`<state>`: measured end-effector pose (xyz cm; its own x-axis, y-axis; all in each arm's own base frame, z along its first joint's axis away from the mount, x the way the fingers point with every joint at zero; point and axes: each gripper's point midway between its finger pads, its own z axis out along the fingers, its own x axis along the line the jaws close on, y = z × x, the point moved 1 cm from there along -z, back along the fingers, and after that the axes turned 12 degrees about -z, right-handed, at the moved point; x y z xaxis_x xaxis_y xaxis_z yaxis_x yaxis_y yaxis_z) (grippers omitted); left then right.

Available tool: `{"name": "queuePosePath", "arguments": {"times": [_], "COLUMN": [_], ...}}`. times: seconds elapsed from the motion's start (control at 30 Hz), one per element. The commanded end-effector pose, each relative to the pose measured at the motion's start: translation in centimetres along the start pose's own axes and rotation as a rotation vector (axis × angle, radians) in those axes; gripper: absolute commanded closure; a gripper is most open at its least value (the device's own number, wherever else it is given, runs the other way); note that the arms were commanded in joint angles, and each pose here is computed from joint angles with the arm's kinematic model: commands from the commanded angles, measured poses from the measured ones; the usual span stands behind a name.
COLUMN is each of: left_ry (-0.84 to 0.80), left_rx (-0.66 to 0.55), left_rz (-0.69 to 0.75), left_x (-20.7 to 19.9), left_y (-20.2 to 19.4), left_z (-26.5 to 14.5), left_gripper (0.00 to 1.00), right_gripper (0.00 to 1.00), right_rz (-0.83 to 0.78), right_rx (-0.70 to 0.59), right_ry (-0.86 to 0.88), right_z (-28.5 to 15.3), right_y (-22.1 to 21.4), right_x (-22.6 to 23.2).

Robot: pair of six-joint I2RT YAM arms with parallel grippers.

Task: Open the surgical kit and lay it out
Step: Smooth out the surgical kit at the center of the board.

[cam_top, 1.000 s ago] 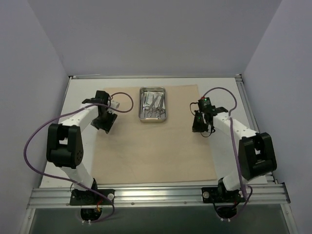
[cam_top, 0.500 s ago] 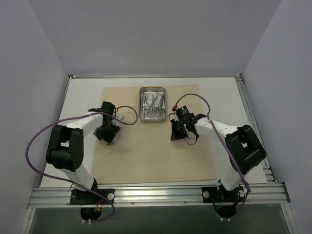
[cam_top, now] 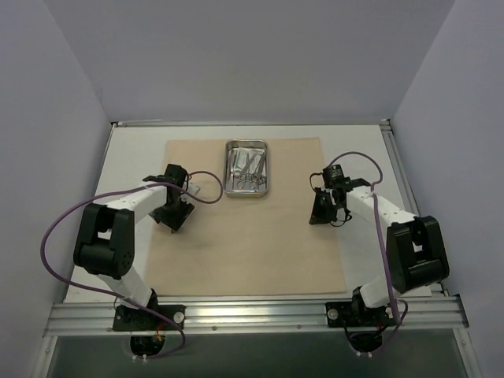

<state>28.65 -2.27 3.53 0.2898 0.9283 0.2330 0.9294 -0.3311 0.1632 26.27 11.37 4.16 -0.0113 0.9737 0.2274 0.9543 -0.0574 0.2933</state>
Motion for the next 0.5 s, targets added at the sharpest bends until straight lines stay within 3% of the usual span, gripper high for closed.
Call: {"name": "queuePosePath", "arguments": {"times": [0.0,0.03,0.07,0.2,0.3,0.47], "left_ry": [-0.12,-0.15,-0.176,-0.26,-0.242,-0.21], "left_rx": [-0.16,-0.171,-0.206,-0.319,-0.35,-0.323], "left_rz": [-0.042,-0.047,-0.061,-0.169,-0.247,-0.271], "left_x": [-0.6,-0.9,-1.0,-0.8,0.5,1.2], "left_y": [4.1,4.4,5.2,8.8,10.7,12.3], "left_z": [-4.6,-5.6,-6.8,-10.9,-11.8,-10.7], "left_gripper": [0.32,0.3,0.29,0.27,0.26,0.26], "right_gripper": [0.98,0.93,0.81,0.58,0.52,0.53], "right_rz": [-0.067,-0.07,-0.075,-0.053,-0.069,-0.119], "right_rx": [-0.146,-0.18,-0.269,-0.363,-0.423,-0.415], "right_ry": [0.03,0.026,0.042,-0.013,-0.056,-0.014], "right_z": [-4.3,-4.9,-7.1,-7.8,-7.2,-4.1], "right_y": [6.7,8.4,11.9,18.1,21.5,24.0], "right_x": [2.7,3.1,4.4,5.6,6.9,10.5]}}
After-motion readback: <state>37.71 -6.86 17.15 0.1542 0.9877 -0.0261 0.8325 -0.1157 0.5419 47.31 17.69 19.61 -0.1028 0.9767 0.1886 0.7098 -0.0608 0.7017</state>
